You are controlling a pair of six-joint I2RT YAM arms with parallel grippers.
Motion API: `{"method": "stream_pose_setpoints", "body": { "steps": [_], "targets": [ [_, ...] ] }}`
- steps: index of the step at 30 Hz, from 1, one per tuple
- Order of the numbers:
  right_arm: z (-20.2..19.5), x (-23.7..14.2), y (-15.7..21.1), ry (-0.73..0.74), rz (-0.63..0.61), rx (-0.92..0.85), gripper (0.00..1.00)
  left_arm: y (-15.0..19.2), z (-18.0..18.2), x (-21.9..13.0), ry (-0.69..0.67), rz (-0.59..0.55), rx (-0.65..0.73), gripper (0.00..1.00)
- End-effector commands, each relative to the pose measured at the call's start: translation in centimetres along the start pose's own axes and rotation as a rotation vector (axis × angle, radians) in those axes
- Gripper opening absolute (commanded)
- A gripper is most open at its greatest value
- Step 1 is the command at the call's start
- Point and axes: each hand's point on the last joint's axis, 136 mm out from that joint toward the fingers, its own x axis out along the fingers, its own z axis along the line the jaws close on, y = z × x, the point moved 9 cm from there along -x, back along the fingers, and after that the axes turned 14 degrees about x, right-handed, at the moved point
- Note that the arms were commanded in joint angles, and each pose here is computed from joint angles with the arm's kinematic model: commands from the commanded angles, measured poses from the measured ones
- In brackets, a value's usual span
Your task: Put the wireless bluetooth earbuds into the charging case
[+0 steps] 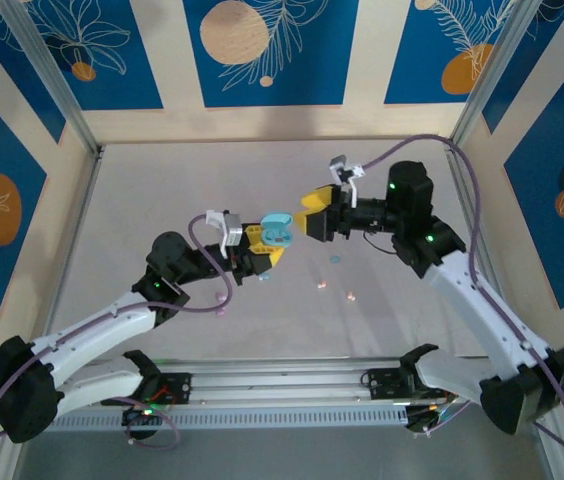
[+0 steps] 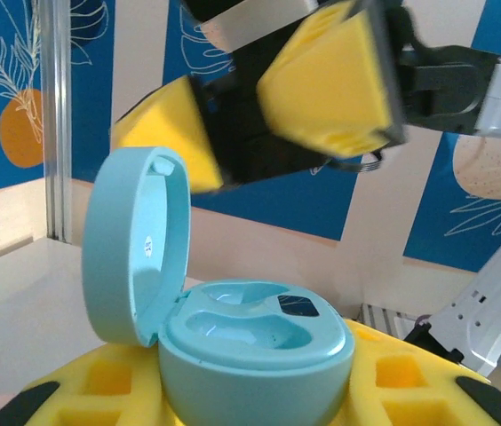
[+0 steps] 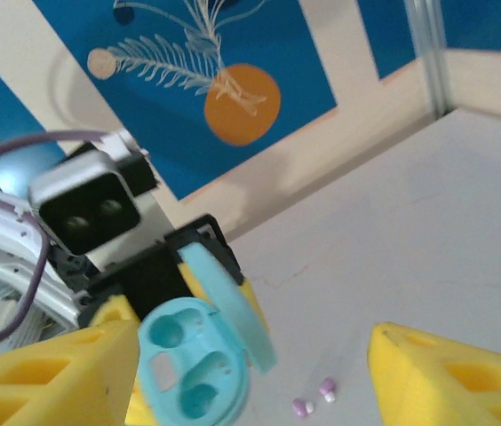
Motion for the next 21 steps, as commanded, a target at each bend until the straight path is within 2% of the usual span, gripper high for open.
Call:
{"method": "stream_pose_setpoints", "body": {
  "steps": [1,4,9,15,17,21],
  "targets": [
    [0.0,-1.4,-0.3,0.103,-0.103,-0.007,0.70,-1.3,-0.1,-0.2,-0.018,-0.080,0.020,0.23],
    [-0.9,-2.3,0.1,0.202,-0.144,0.037,0.70,-1.3,-0.1,-0.2,-0.023,-0.081,0.017,0.23],
    [-4.7,-3.8,1.0,0.435,-0.210,0.261,0.66,-1.9,-0.2,-0.5,-0.036,-0.096,0.025,0.23],
    [-10.0,-5.2,3.5,0.651,-0.164,0.588,0.54,-2.2,-0.3,-0.8,-0.050,-0.102,0.033,0.23],
    [-11.9,-5.5,4.7,0.675,-0.132,0.689,0.52,-2.2,-0.3,-0.9,-0.056,-0.099,0.032,0.23],
    [-14.5,-5.7,6.4,0.780,-0.079,0.801,0.47,-1.9,-0.4,-1.3,-0.070,-0.091,0.031,0.23]
  ]
}}
